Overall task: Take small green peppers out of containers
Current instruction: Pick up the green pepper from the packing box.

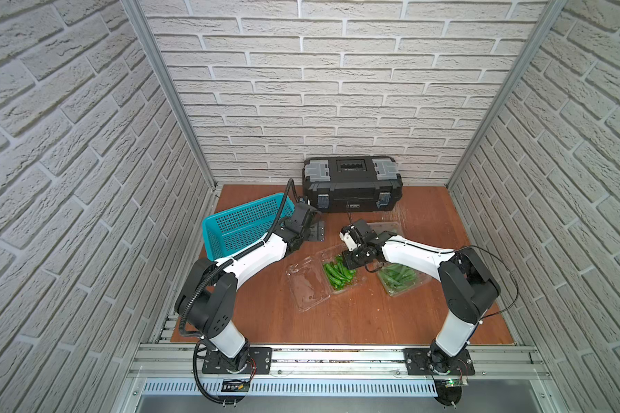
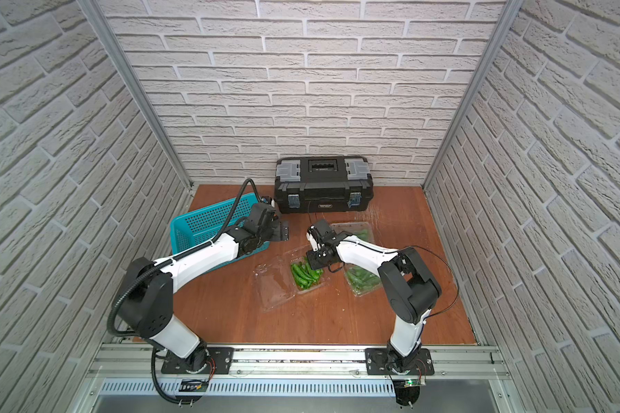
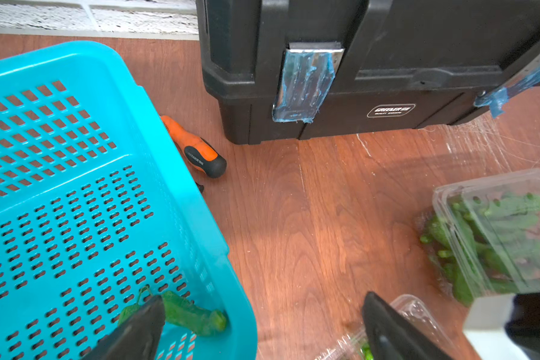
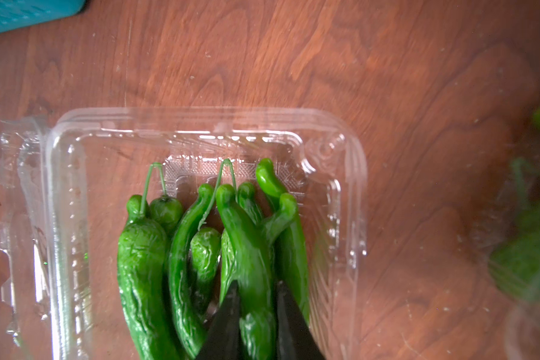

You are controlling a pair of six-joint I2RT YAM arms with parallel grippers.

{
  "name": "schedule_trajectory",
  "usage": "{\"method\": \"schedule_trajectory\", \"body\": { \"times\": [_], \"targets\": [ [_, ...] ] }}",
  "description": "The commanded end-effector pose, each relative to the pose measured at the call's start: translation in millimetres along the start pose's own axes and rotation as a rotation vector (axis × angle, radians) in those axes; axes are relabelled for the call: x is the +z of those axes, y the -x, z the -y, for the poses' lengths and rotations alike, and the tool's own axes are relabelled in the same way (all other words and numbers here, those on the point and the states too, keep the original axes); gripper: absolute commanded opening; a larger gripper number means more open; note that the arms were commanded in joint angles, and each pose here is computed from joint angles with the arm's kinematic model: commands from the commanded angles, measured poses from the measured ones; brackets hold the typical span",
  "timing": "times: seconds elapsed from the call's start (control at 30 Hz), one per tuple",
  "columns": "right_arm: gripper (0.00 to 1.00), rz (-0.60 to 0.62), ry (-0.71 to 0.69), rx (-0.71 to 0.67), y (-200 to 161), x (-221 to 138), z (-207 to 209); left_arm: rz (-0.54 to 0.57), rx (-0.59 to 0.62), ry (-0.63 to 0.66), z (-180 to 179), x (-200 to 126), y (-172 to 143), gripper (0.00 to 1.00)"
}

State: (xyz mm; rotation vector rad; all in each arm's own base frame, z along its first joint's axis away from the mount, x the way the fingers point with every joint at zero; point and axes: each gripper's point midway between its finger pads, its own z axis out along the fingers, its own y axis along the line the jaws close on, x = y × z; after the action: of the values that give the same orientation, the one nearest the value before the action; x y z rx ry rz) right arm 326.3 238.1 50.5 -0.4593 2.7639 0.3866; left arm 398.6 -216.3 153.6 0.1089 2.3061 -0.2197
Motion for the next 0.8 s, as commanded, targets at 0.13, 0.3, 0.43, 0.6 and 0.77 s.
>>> {"method": "schedule_trajectory", "body": {
  "times": [0.13, 0.3, 0.43, 0.6, 0.77],
  "targets": [
    [0.10, 0.066, -0.003, -0.017, 15.8, -22.4, -5.6, 0.077, -0.079, 0.009, -12.4, -9.5, 16.4, 0.98],
    [0.09, 0.113, 0.018, -0.045, 35.5, -46.2, -15.7, 0.112, -0.156, 0.049, -32.9, -17.5, 20.4, 0.98],
    [0.09, 0.159, 0.065, -0.070, 57.6, -61.9, -31.4, 0.142, -0.202, 0.096, -51.5, -27.1, 22.2, 0.98],
    [0.08, 0.215, 0.204, -0.135, 98.0, -70.5, -74.6, 0.142, -0.252, 0.192, -83.0, -39.5, 16.1, 0.98],
    [0.08, 0.347, 0.330, -0.223, 149.9, -96.1, -131.0, 0.140, -0.287, 0.257, -111.2, -53.3, 9.5, 0.98]
  ]
}}
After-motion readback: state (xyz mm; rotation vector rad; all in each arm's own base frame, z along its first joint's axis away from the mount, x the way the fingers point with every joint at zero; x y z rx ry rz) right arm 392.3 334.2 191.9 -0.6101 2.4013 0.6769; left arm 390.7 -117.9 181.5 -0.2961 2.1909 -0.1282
